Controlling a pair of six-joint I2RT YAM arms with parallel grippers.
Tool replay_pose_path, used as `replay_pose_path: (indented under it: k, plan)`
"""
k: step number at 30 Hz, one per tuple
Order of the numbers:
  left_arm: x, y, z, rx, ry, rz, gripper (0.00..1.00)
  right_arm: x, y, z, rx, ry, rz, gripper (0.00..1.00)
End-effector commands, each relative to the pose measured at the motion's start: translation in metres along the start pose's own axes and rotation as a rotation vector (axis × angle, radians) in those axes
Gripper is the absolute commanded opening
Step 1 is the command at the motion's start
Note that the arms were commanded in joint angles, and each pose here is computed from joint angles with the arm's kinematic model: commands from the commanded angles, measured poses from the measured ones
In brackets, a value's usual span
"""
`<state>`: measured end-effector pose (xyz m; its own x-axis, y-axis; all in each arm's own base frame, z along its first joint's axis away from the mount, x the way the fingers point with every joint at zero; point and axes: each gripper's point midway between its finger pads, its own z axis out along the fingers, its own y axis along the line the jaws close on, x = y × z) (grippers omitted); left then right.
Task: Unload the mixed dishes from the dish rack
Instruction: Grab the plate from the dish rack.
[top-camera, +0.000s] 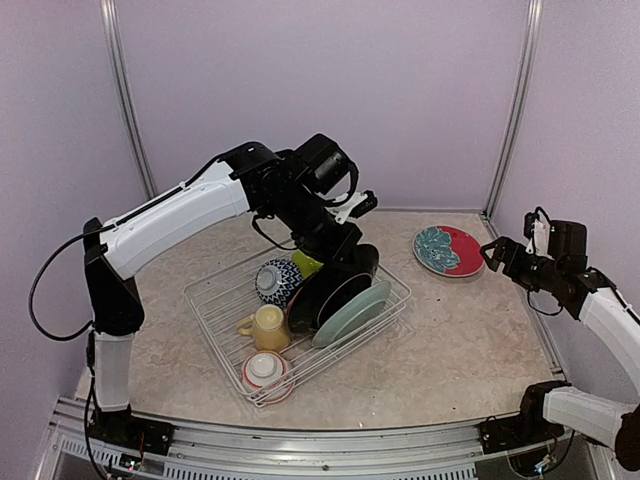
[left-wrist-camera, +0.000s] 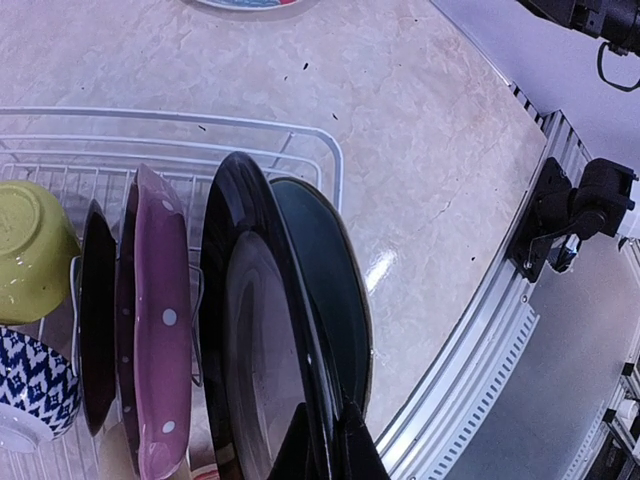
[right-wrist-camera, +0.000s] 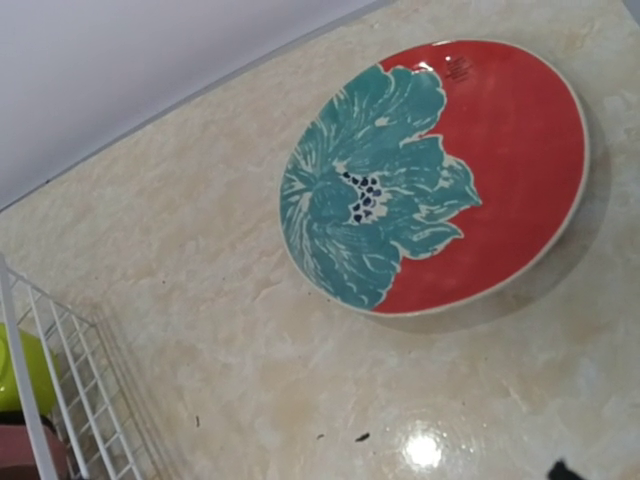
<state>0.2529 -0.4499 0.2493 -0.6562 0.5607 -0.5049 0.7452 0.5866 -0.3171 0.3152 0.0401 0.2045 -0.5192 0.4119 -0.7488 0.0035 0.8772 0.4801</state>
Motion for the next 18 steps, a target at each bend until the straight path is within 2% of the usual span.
replay_pose_path:
  k: [1,14,18]
  plan:
    - [-0.030,-0.018,-0.057,0.032,-0.165,0.023,0.00,-0.006,0.004,-0.002,0.003,-0.011,-0.005,0.96]
    - [-0.041,-0.025,-0.108,0.065,-0.289,0.043,0.00,-0.010,0.023,-0.001,-0.039,-0.008,-0.011,0.96]
    - [-0.042,-0.035,-0.123,0.136,-0.310,0.043,0.00,-0.009,0.025,0.001,-0.041,-0.002,-0.009,0.96]
